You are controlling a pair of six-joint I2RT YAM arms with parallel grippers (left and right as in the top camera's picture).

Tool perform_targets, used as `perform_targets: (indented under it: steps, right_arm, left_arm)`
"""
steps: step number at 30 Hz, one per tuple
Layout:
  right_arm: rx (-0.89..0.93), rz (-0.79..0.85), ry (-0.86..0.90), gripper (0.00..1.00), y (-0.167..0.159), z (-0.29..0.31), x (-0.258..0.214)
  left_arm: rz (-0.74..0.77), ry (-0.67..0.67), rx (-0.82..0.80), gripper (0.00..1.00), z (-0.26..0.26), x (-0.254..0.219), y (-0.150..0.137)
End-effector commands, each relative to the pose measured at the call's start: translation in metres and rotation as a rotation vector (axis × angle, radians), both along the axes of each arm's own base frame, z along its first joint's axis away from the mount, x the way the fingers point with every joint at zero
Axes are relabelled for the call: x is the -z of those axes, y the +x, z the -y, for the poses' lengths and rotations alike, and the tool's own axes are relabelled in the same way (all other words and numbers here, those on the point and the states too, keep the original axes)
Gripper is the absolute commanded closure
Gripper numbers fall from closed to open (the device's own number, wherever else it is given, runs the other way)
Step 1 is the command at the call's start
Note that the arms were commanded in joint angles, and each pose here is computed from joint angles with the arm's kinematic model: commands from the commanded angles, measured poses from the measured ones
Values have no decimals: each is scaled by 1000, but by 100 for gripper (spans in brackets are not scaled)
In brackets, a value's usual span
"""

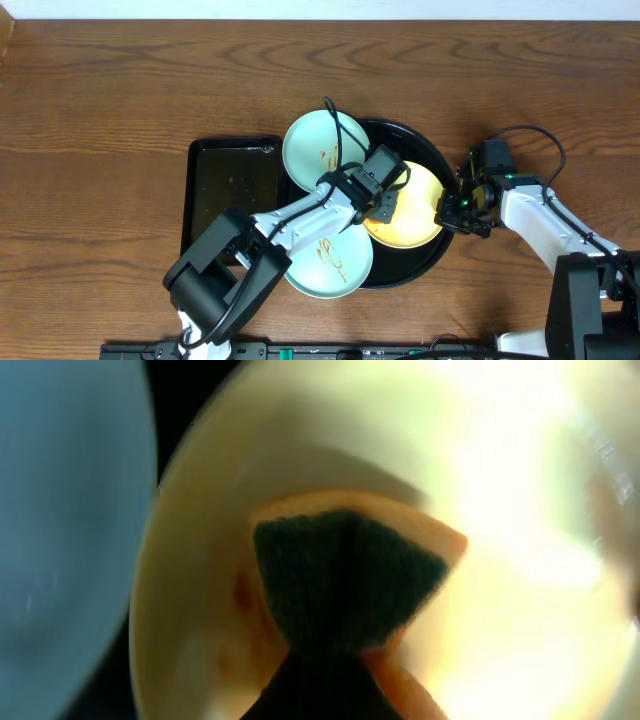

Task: Clean dirty plates on tray and stack at the side
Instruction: 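Scrub the yellow plate with the sponge held in the left gripper, then lift the yellow plate off the round tray with the right gripper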

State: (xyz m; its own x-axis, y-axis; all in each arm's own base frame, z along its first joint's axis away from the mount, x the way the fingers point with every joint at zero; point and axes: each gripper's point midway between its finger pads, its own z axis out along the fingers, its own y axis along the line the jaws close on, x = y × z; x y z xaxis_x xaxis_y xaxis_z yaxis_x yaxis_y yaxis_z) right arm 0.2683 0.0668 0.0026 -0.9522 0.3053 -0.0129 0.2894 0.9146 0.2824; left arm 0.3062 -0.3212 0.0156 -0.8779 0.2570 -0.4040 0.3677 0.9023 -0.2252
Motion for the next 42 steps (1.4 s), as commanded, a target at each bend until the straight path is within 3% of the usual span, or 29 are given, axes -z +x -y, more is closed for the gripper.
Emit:
perform_targets:
  steps: [1,6,10,15,26,29,34,42]
  right_arm:
    - [-28,-21,-11,99,-8,0,4]
    - [-28,-21,-11,99,-8,0,4]
    - [-28,-20,-12,99,-7,1,4]
    - [-51,-8,-13,99,-6,0,4]
    - [-157,96,44,99,11,-12,-2]
    - [-254,217,89,99,30,-23,-10]
    - [-267,290,57,99,47,-20,-18]
    - [-240,445,-136,99,62,9,-68]
  left_arm:
    - [123,3,3,92,2,-7,24]
    - [167,-88,-40,93,17,-20,36]
    - [7,-129,44,93,23,-16,3]
    - [0,-91,66,92,3,-45,-10]
    - [94,-27,-145,93,-92,-118,15]
    - [69,-3,-215,93,-121,-118,20]
    - [1,48,-307,93,-161,-109,21]
    - [-65,91,-395,93,-198,-101,19]
